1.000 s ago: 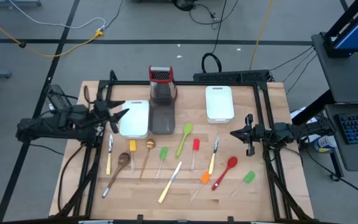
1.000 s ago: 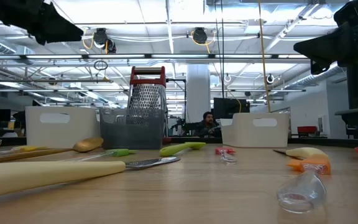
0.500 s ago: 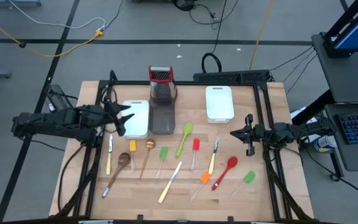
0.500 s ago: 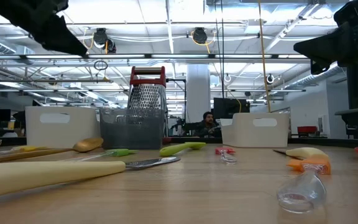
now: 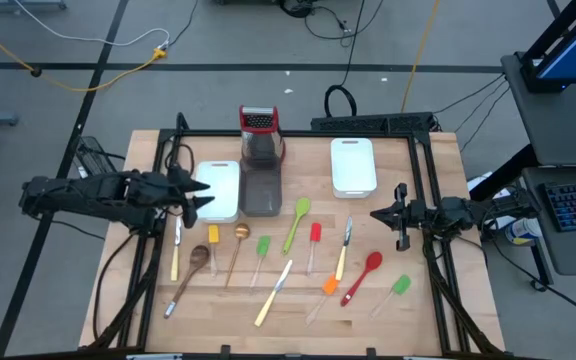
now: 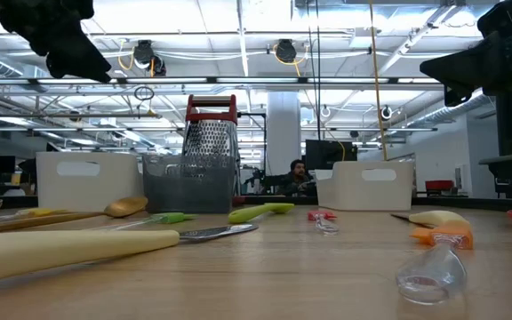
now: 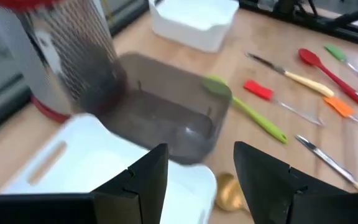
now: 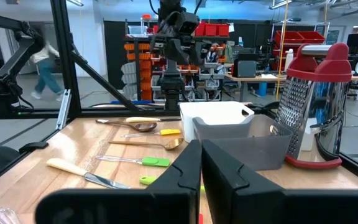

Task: Pick & Place Kitchen Items
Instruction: Put the brown serving spoon into the left white bin, then put the golden serving spoon into the left white bin

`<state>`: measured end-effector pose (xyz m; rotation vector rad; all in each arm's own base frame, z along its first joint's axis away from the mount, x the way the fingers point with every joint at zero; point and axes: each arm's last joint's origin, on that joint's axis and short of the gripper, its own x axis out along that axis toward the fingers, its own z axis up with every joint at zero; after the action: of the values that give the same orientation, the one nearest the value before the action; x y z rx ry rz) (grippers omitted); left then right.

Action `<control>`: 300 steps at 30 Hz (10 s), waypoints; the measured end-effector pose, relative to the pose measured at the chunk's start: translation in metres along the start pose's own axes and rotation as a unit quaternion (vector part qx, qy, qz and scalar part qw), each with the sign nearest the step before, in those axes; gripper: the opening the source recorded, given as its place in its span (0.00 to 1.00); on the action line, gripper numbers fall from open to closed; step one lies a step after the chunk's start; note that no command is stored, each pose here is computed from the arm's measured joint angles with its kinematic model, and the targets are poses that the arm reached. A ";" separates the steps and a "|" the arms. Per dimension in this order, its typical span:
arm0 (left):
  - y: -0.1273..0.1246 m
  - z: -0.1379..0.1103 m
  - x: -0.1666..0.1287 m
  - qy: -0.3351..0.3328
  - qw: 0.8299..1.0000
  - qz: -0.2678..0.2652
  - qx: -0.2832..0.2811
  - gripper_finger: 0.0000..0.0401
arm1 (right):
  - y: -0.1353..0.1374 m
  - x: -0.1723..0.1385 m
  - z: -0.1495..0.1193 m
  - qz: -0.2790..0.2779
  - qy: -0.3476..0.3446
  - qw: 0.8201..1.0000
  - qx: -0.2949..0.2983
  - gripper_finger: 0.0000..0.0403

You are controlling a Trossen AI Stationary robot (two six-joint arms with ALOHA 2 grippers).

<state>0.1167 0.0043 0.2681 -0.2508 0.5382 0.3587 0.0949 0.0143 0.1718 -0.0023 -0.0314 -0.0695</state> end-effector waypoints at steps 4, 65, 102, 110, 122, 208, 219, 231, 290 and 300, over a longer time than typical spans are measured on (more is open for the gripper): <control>-0.002 -0.007 0.004 0.053 0.998 -0.016 -0.031 0.46 | 0.000 0.000 0.001 -0.002 -0.005 1.000 -0.010 0.02; -0.047 -0.002 0.084 0.273 0.956 -0.044 -0.094 0.46 | 0.005 0.031 0.021 -0.092 -0.095 0.989 -0.066 0.34; -0.141 -0.106 0.051 0.524 0.795 0.160 -0.261 0.46 | -0.026 0.036 0.024 -0.221 -0.084 0.956 -0.172 0.32; -0.139 -0.113 0.058 0.532 0.782 0.186 -0.266 0.46 | -0.023 0.039 0.025 -0.144 -0.108 0.965 -0.188 0.32; -0.121 -0.137 0.066 0.554 0.773 0.171 -0.258 0.46 | -0.020 0.040 0.024 -0.067 -0.124 0.967 -0.214 0.32; 0.076 0.024 0.156 0.567 0.780 0.174 -0.199 0.05 | -0.018 0.069 -0.005 -0.035 -0.035 0.997 -0.051 0.32; 0.079 0.015 0.169 0.587 0.766 0.179 -0.193 0.25 | -0.018 0.069 -0.005 -0.035 -0.035 0.997 -0.052 0.32; 0.069 0.019 0.152 0.610 0.746 0.187 -0.191 0.30 | -0.018 0.069 -0.005 -0.035 -0.035 0.997 -0.054 0.32; -0.127 0.009 0.075 0.271 0.913 0.170 -0.251 0.30 | -0.019 0.066 0.011 -0.059 -0.114 0.975 -0.181 0.32; -0.134 -0.013 0.107 0.360 0.864 0.214 -0.279 0.30 | -0.026 0.076 0.013 -0.077 -0.103 0.976 -0.175 0.32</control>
<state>0.2492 -0.0930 0.2179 -0.8557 1.2375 0.8695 0.1683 -0.0165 0.1867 -0.3612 -0.2261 -0.2288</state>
